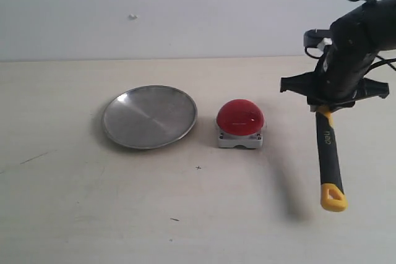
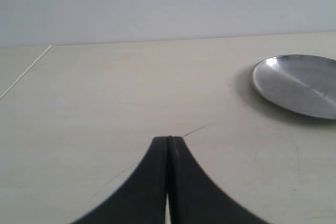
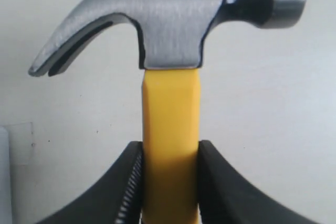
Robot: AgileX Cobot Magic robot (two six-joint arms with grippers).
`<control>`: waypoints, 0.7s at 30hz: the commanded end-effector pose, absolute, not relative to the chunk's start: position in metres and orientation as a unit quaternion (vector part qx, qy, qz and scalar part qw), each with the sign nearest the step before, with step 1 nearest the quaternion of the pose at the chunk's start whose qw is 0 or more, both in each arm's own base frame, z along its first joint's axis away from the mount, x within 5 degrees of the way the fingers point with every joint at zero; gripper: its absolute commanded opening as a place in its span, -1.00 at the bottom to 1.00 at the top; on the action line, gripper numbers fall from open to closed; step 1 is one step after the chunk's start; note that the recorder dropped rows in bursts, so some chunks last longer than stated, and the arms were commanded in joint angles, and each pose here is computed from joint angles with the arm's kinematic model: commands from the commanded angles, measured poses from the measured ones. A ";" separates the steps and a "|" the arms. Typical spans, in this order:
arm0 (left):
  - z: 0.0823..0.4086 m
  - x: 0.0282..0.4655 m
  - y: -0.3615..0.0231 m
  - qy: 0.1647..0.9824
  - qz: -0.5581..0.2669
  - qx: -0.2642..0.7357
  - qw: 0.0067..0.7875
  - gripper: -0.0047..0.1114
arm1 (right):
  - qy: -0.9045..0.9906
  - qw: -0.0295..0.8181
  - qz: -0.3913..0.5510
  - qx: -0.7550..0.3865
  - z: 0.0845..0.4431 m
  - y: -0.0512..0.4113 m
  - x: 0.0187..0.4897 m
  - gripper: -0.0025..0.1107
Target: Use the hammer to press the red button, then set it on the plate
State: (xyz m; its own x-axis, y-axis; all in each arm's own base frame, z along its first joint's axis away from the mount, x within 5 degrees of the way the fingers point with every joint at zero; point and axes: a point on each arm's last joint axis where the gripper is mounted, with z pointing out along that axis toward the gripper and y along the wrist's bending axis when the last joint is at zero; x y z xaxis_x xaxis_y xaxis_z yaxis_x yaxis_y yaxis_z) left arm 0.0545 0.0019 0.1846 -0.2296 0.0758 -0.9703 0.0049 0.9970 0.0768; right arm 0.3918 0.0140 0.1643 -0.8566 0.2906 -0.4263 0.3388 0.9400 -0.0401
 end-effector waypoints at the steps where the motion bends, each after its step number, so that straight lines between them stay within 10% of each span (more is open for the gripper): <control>1: 0.185 0.054 0.002 0.781 0.029 0.025 0.623 -0.92 | 0.943 0.295 -0.047 0.145 0.219 0.013 0.377 -0.96; 11: 0.185 0.054 0.002 0.781 0.029 0.025 0.623 -0.92 | 0.874 0.472 -0.009 0.118 0.347 0.008 0.285 -0.96; 21: 0.193 0.056 0.001 0.753 0.030 0.030 0.657 -0.92 | 0.852 0.519 -0.023 0.068 0.387 0.002 0.209 -0.96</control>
State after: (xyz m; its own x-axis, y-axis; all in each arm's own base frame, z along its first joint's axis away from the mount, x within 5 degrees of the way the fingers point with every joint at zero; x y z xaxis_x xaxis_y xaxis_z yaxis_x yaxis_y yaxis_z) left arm 0.0547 0.0019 0.1854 -0.2204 0.0800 -0.9721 0.0049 0.9967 0.0810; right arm 0.2210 0.0024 0.3753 -0.5049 0.1418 -0.8514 0.1746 0.9828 0.0601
